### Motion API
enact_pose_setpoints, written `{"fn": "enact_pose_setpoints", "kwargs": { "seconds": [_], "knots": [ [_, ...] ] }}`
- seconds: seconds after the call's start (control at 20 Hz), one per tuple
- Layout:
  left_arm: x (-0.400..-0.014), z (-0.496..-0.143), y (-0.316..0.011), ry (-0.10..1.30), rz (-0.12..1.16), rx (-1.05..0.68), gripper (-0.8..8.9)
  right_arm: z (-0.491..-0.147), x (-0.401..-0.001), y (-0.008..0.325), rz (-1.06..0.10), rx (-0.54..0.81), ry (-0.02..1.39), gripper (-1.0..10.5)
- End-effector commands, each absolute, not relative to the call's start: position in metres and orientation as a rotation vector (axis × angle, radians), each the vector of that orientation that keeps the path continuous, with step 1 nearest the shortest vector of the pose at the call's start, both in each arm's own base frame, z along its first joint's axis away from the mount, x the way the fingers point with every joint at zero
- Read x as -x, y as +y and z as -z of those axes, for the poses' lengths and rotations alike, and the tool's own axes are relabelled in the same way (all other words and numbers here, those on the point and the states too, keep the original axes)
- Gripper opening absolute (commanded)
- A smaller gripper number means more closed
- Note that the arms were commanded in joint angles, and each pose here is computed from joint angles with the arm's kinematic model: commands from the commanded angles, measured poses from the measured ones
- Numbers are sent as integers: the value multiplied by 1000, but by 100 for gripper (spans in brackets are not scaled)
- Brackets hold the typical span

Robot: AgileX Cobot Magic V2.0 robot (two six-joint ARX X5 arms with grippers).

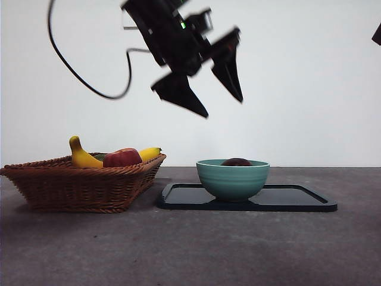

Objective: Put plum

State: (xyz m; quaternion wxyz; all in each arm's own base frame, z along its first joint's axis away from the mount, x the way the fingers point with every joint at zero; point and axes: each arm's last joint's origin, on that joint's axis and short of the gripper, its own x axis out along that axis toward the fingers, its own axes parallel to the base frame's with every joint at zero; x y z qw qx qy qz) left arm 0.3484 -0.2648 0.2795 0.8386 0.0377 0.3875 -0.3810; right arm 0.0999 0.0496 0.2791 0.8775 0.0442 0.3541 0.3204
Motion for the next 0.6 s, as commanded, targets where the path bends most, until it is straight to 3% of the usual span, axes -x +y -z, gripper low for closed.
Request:
{"fn": "enact_pose_setpoints", "kwargs": {
  "seconds": [0.05, 0.6],
  "knots": [
    [-358, -260, -282, 823, 818, -134, 398, -280, -101, 51, -678, -88, 733, 208],
    [-364, -209, -308, 863, 823, -198, 398, -279, -100, 51, -678, -88, 739, 208]
  ]
}}
